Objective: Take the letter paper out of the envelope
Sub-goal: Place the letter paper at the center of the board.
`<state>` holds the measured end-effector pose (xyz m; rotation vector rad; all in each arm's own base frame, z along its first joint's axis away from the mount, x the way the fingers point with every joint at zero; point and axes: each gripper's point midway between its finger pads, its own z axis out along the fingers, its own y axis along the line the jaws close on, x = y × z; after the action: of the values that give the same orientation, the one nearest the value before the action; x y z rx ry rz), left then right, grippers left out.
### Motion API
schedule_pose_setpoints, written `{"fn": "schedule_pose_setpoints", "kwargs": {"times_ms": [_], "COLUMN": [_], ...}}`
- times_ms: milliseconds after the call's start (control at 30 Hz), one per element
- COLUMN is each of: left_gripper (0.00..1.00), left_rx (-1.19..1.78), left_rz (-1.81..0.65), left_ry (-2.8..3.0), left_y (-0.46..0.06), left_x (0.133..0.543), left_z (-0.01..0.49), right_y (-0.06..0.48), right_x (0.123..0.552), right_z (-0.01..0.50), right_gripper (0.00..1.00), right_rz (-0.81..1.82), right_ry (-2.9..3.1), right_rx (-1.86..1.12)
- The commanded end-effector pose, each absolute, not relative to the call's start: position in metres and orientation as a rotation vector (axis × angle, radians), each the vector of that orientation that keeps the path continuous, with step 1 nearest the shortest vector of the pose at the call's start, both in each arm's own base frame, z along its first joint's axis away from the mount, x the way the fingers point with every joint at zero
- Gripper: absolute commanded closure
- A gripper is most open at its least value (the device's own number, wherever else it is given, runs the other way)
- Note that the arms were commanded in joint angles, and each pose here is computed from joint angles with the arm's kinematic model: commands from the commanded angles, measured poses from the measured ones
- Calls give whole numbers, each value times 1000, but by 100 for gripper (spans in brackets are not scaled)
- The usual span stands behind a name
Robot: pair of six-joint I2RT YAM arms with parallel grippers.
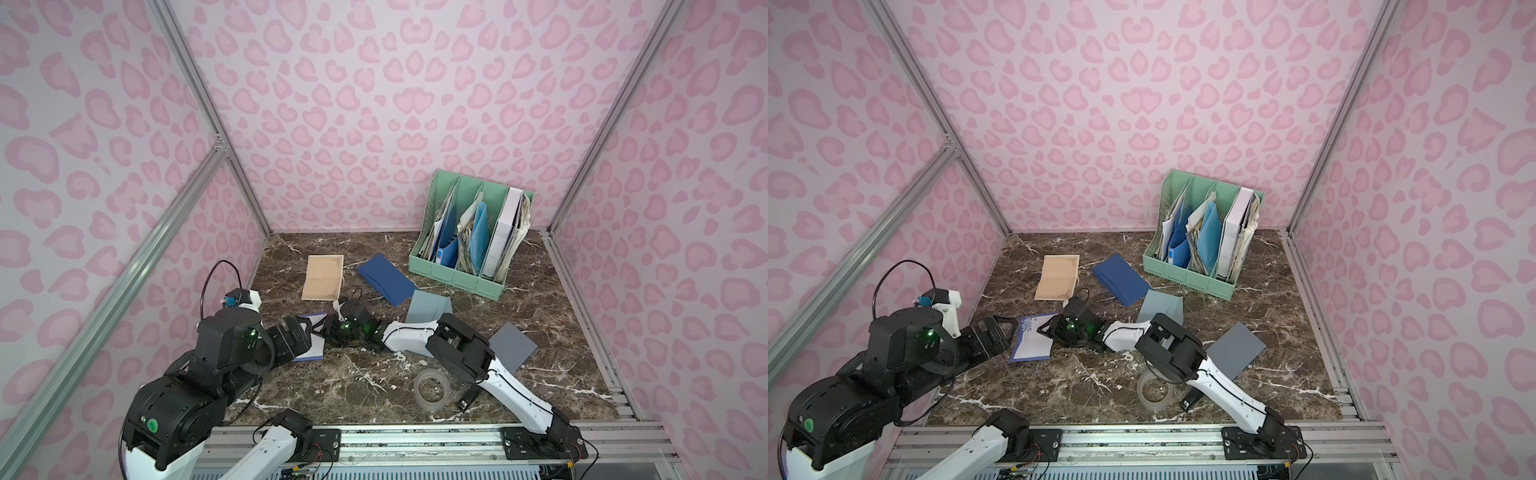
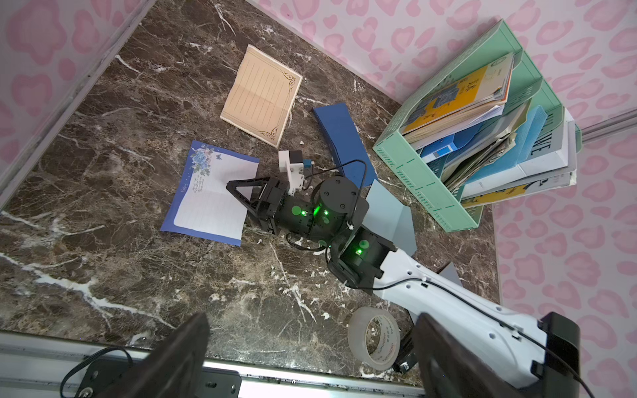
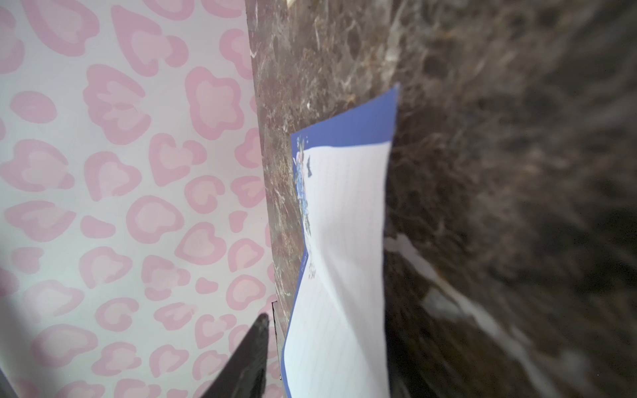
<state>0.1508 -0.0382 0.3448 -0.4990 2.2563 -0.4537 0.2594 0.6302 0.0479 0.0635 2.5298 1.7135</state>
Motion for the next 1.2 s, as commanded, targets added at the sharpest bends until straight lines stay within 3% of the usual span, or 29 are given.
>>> {"fn": "schedule_pose_setpoints", "kwargs": {"times_ms": [0, 200, 367, 633, 867, 1167], "left_gripper": [6, 6, 5, 4, 2, 3], "left_rx": [-486, -484, -473, -450, -437, -422], "left_rz": [-468, -466, -460, -465, -464, -491], "left_ry": [2248, 2250, 2271, 2277, 2309, 2392], "left_y": [-42, -43, -48, -52, -57, -72], "left_x": [155, 159, 165, 170, 175, 183], "left_z": [347, 342, 334, 333, 323, 291], "right_y": [614, 597, 598, 582, 564, 468], "right_x": [258, 255, 252, 256, 295, 334], "right_z": [31, 21, 29, 34, 90, 154], "right_gripper": [45, 30, 24, 24, 25, 28], "right_rz": [1490, 1097, 1021, 902, 852, 873], "right_ry": [2666, 2901, 2928, 2929, 2699, 2424], "right_rx": [51, -20, -70, -70, -106, -170]}}
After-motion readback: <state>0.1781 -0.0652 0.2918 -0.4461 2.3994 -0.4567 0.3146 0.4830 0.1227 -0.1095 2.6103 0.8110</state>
